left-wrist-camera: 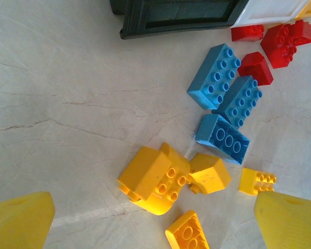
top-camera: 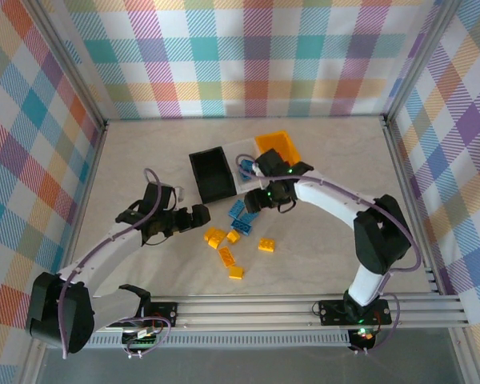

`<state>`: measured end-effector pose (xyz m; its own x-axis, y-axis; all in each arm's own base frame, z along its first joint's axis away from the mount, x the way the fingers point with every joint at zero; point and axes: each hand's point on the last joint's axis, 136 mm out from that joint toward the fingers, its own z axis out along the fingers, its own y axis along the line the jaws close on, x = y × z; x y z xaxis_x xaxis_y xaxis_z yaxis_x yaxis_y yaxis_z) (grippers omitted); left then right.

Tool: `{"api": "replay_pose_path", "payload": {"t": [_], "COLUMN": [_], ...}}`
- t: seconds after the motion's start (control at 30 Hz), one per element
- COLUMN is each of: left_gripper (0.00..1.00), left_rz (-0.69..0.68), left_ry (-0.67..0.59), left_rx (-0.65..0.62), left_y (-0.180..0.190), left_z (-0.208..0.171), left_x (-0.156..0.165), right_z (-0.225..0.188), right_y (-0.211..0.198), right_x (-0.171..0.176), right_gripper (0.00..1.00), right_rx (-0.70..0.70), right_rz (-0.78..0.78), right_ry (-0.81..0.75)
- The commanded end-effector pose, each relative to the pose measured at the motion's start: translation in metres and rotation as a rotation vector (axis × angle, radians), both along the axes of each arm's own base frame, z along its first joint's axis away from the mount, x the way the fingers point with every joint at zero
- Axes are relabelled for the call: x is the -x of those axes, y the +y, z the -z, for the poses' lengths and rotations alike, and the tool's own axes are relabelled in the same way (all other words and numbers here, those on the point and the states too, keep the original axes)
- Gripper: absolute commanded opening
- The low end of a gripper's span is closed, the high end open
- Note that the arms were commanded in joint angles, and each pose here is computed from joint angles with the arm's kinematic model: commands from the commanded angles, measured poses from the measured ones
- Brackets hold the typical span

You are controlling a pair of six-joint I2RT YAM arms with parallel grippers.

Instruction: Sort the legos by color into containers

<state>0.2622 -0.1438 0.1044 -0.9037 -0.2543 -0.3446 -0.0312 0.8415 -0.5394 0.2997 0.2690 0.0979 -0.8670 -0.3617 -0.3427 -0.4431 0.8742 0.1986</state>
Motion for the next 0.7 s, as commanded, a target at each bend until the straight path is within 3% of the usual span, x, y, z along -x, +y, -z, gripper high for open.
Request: {"api": "replay_pose_path", "payload": {"t": [0.0,0.67], "left_gripper": [0.99,0.99], "left_rz": [-0.014,-0.018], "left_ry": [-0.016,-0.031], "left_rx": [0.054,0.026], "left_y": [-0.005,0.003], "left_z": [-0.006,-0.011], "left_x": [-0.006,0.005], "right_z": [0.011,0.050], "right_y": [0.021,0.052], "right_x": [0.019,0.033], "right_gripper": [0.77,0.77], "right_rx": [-0.043,0.000], "right_rz": [-0.014,-0.033], "right_ry": [0.040,0.113]}}
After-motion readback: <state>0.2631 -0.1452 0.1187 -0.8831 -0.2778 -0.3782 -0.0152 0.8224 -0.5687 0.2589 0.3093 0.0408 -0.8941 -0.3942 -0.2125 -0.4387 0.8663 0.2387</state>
